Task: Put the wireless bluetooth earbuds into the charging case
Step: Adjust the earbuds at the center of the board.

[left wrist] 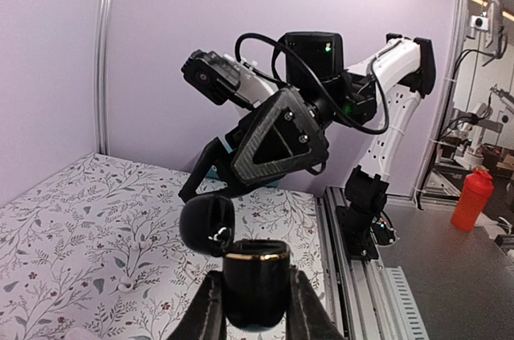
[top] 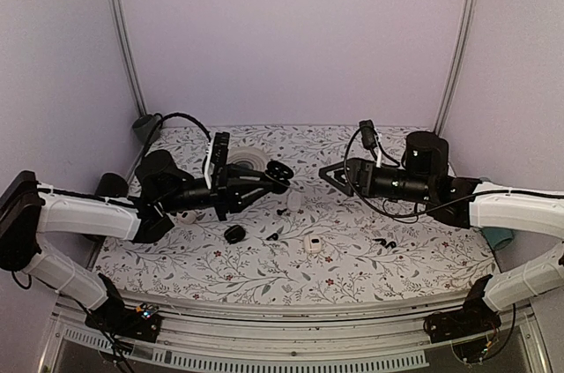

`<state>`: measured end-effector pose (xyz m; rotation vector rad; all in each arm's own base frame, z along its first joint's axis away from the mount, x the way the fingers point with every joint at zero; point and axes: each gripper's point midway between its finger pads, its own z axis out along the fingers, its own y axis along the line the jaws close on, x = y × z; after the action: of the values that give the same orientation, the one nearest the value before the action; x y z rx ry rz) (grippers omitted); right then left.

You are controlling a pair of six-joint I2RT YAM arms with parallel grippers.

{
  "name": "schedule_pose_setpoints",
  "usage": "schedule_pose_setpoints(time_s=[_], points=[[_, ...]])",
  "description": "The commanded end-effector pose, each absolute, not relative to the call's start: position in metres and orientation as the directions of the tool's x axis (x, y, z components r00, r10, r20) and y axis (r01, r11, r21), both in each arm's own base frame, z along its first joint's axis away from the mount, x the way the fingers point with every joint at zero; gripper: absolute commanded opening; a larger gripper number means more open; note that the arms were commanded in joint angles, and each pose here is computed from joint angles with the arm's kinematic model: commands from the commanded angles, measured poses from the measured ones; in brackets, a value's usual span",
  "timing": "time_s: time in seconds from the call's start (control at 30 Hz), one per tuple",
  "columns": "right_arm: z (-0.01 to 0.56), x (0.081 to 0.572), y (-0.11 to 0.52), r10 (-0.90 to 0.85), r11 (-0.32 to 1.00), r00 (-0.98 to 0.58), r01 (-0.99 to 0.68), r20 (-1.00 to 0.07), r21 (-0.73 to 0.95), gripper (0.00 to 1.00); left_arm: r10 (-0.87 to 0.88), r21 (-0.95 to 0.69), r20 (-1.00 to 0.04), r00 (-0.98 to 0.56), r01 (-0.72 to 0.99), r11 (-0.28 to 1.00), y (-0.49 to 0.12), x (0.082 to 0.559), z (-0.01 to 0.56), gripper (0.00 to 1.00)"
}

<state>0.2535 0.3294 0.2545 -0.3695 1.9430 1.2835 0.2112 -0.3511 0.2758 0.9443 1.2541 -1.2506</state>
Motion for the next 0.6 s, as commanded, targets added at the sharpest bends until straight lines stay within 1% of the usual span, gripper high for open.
schedule_pose_setpoints(time_s=[0.0, 0.1, 0.27, 0.47, 0.57], points=[[0.289, 0.248, 0.338, 0.276, 0.345, -0.615, -0.654, -0.739, 0.673, 0.84, -0.241, -0.059, -0.97, -0.025, 0.989, 0.137, -0.352, 0.208, 0.302, 0.0], [0.295, 0.235, 0.345, 0.301, 0.283, -0.575, -0.708, -0.761, 0.647, 0.82, -0.294, -0.085, -0.955, -0.044, 0.988, 0.13, -0.35, 0.208, 0.31, 0.0], [0.306, 0.218, 0.349, 0.356, 0.216, -0.488, -0.787, -0.797, 0.578, 0.79, -0.374, -0.14, -0.923, -0.087, 0.983, 0.116, -0.343, 0.208, 0.326, 0.0], [0.322, 0.208, 0.363, 0.367, 0.18, -0.39, -0.861, -0.845, 0.475, 0.77, -0.443, -0.194, -0.884, -0.148, 0.979, 0.061, -0.339, 0.203, 0.342, 0.0], [0.326, 0.209, 0.367, 0.368, 0.174, -0.379, -0.869, -0.849, 0.463, 0.75, -0.453, -0.204, -0.876, -0.162, 0.978, 0.046, -0.338, 0.202, 0.344, 0.0]])
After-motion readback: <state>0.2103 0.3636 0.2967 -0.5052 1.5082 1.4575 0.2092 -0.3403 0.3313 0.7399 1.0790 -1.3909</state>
